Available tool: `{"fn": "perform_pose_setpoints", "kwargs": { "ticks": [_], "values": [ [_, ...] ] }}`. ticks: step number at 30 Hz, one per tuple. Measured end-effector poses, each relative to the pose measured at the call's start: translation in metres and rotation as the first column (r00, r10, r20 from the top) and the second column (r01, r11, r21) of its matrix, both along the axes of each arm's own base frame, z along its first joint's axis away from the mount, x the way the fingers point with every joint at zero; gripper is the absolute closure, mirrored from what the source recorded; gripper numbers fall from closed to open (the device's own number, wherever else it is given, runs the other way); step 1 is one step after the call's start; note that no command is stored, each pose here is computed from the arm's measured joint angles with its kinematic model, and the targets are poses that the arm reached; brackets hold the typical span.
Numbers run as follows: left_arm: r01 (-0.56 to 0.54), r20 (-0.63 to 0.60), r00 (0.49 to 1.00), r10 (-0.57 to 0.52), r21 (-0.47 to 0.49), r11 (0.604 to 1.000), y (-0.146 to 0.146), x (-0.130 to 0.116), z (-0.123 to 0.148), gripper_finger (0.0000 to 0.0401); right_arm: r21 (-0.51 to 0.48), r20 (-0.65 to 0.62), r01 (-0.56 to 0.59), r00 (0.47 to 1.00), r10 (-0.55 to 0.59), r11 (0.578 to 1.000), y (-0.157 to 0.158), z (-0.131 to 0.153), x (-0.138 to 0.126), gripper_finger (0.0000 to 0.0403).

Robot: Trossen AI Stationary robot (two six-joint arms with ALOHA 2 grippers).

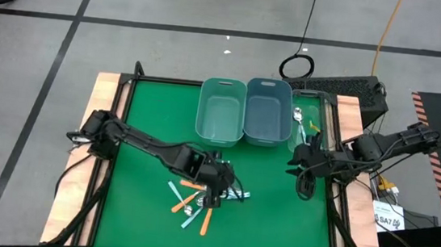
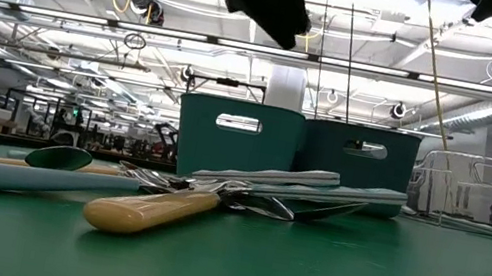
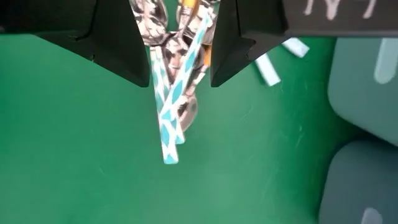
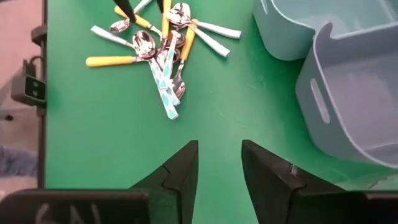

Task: Sort silverware by color (type)
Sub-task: Put the green spoon into the transparent bin

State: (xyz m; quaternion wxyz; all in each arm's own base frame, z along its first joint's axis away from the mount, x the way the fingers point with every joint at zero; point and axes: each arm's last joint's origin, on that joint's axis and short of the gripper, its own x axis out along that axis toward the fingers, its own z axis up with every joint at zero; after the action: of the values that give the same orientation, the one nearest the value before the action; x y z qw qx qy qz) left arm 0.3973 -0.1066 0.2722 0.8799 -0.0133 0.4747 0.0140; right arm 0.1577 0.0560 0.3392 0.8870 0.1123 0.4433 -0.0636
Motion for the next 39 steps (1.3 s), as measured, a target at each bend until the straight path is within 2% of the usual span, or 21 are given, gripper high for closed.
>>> {"fn": "perform_pose_setpoints", "kwargs": {
  "ticks": [5,7,9,15,21,25,30,39],
  "values": [
    [0.082,0.007,0.997,-0.083,0.059,0.995,0.003,0.003,-0.001,0.0222,0.047,-0.001,0.06,0.998,-0.06,0.997,0.0,0.0,0.0,0.0284],
    [0.086,-0.011,0.996,-0.085,0.045,0.995,0.007,0.008,-0.009,0.0213,0.049,-0.001,0.063,0.998,-0.063,0.997,0.0,0.0,0.0,0.0284],
    [0.101,-0.058,0.993,-0.1,0.021,0.995,0.01,0.013,-0.022,0.0192,0.051,-0.001,0.066,0.998,-0.066,0.997,0.0,0.0,0.0,0.0284],
    [0.173,-0.136,0.977,-0.167,0.041,0.984,0.004,0.023,-0.055,0.0103,0.057,-0.009,0.078,0.997,-0.078,0.995,0.0,0.0,0.0,0.0284],
    [0.17,-0.196,0.968,-0.156,0.057,0.984,0.004,0.03,-0.082,0.0083,0.043,-0.022,0.068,0.997,-0.068,0.997,-0.001,-0.001,-0.002,0.0284],
    [0.165,-0.201,0.968,-0.148,0.069,0.984,0.002,0.034,-0.094,0.0099,0.026,-0.025,0.047,0.999,-0.047,0.999,-0.001,-0.001,-0.002,0.0284],
    [0.167,-0.204,0.968,-0.15,0.07,0.983,0.002,0.04,-0.109,0.0143,0.026,-0.025,0.048,0.999,-0.047,0.999,-0.001,-0.001,-0.002,0.0284],
    [0.164,-0.197,0.969,-0.15,0.054,0.985,0.005,0.042,-0.11,0.0225,0.049,-0.026,0.079,0.997,-0.077,0.996,-0.001,-0.002,-0.002,0.0284]
  ]
}}
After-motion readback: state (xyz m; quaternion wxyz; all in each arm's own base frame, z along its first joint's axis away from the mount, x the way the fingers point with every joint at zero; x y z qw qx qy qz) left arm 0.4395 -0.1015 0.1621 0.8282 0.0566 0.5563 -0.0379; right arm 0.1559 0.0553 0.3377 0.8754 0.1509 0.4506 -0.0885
